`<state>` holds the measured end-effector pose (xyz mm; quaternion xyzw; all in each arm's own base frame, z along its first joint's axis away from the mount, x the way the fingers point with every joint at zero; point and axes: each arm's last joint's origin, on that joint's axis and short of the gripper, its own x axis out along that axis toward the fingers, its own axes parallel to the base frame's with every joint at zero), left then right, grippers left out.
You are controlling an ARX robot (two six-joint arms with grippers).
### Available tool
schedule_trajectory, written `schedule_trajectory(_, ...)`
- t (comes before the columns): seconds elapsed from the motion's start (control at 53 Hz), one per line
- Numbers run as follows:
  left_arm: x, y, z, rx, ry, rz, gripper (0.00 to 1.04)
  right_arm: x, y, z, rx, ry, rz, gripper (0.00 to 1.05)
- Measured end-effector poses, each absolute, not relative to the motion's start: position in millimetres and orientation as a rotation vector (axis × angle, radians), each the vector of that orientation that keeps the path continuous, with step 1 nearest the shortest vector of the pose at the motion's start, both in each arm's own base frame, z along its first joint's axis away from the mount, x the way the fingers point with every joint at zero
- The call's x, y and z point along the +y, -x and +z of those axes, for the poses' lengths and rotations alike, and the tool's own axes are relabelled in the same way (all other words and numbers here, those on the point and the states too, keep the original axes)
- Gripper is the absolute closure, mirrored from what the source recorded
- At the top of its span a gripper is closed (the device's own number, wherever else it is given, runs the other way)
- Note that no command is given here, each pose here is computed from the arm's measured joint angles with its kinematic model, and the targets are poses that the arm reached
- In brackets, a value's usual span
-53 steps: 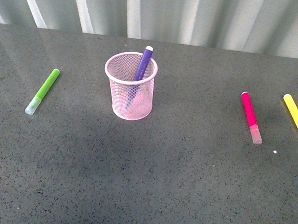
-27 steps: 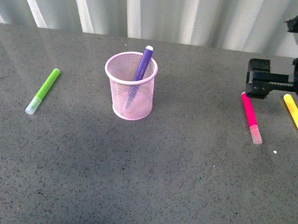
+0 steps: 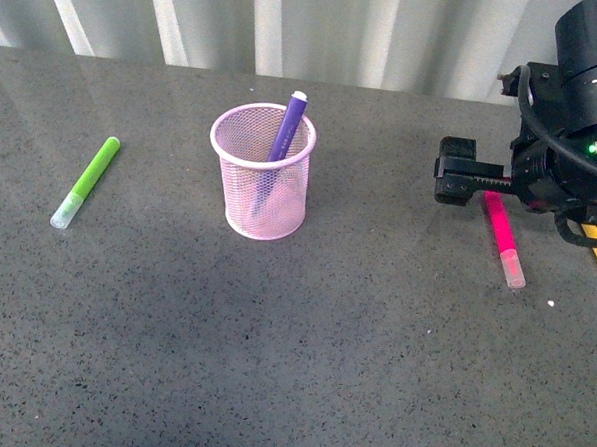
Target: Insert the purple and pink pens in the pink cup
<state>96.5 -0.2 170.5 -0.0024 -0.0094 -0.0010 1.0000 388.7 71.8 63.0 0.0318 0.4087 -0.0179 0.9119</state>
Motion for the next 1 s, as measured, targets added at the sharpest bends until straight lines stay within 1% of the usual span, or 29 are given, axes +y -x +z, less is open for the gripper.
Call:
schedule_trajectory(0.471, -0.2, -96.5, 170.5, -0.019, 0.005, -0.002, 0.07, 69.9, -400.6, 47.7, 0.861, -0.085, -0.043, 0.07)
schedule_trajectory(0.509, -0.2, -96.5, 170.5, -0.019, 0.005, -0.002, 0.07, 69.8, -401.8, 47.4, 0.860, -0.087, -0.045, 0.11)
schedule_trajectory(0.566, -0.2, -96.5, 170.5, -0.019, 0.005, -0.002, 0.07, 69.5, -403.3, 46.8, 0.859, -0.089, -0.043, 0.20)
schedule_trajectory(0.603, -0.2, -96.5, 170.5, -0.019, 0.005, -0.002, 0.07, 69.7, -403.7, 46.8, 0.859, -0.091, -0.038, 0.23)
schedule_trajectory(0.735, -0.2, -96.5, 170.5, -0.019, 0.005, -0.002, 0.07, 69.9, -405.0, 47.2, 0.853, -0.110, -0.007, 0.50)
schedule_trajectory(0.811, -0.2, -96.5, 170.5, -0.019, 0.005, -0.002, 0.07, 70.4, -405.3, 47.5, 0.851, -0.118, 0.006, 0.59)
schedule_trajectory(0.848, -0.2, -96.5, 170.5, -0.019, 0.005, -0.002, 0.07, 71.2, -404.7, 47.1, 0.851, -0.126, 0.016, 0.66)
schedule_trajectory(0.905, -0.2, -96.5, 170.5, -0.019, 0.005, -0.002, 0.07, 72.1, -403.9, 46.6, 0.854, -0.130, 0.023, 0.73)
schedule_trajectory(0.924, -0.2, -96.5, 170.5, -0.019, 0.005, -0.002, 0.07, 72.4, -403.3, 46.1, 0.855, -0.134, 0.026, 0.78)
schedule_trajectory(0.999, -0.2, -96.5, 170.5, -0.019, 0.005, -0.002, 0.07, 72.7, -402.3, 45.5, 0.852, -0.138, 0.027, 0.86)
